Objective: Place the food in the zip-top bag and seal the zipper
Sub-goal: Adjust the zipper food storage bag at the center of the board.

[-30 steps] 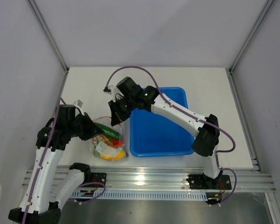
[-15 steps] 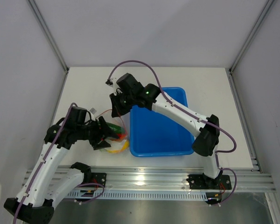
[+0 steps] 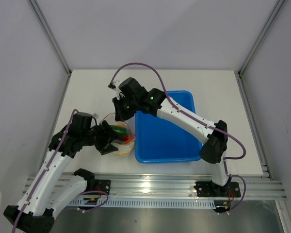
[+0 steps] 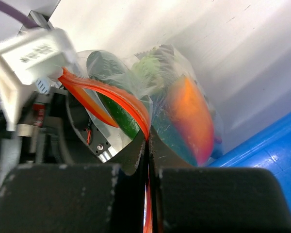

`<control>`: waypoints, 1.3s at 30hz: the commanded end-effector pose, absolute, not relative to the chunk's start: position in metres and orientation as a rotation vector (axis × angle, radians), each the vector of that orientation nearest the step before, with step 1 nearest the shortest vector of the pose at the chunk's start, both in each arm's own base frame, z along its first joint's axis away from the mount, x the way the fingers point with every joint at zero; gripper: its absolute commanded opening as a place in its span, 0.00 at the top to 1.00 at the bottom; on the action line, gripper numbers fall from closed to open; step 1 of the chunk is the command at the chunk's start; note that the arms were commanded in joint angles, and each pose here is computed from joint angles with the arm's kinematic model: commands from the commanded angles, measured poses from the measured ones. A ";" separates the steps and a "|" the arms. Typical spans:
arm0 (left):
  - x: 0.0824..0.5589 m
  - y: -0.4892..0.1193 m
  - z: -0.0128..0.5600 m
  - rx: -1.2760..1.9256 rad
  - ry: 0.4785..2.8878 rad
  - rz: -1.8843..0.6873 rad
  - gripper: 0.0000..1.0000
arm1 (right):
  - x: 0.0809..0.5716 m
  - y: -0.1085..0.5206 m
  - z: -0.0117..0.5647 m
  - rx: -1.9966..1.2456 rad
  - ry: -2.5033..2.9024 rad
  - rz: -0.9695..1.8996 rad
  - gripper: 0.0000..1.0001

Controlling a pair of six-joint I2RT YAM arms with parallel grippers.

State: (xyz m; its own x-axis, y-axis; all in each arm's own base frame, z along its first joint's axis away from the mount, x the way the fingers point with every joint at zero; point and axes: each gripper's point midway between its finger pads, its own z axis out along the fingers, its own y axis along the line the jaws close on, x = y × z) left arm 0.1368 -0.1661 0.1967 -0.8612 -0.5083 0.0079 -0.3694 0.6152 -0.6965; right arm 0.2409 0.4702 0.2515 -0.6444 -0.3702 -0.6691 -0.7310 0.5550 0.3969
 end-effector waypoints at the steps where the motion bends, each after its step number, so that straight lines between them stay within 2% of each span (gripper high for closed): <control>1: 0.147 -0.165 0.218 -0.818 2.498 -1.131 0.37 | 0.242 0.468 0.291 -0.870 2.151 0.939 1.00; 14: 0.152 -0.174 0.196 -1.272 2.558 -1.035 0.38 | 0.258 0.464 0.289 -0.697 2.197 0.865 1.00; 26: 0.175 -0.190 0.189 -1.458 2.523 -0.991 0.40 | 0.257 0.461 0.288 -0.711 2.193 0.844 1.00; 32: 0.183 -0.181 0.200 -1.497 2.378 -1.041 0.45 | 0.255 0.460 0.286 -0.729 2.193 0.842 1.00; 39: 0.184 -0.180 0.200 -1.506 2.358 -1.051 0.44 | 0.254 0.461 0.285 -0.740 2.189 0.846 1.00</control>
State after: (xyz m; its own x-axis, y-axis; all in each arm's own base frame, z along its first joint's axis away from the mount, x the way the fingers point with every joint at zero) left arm 0.1761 -0.1782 0.1990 -0.5093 -0.8305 0.2258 -0.7311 0.2791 -0.6226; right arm 0.2586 0.4631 0.2486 -0.6634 -0.3044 -0.6835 -0.6626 0.6634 0.3477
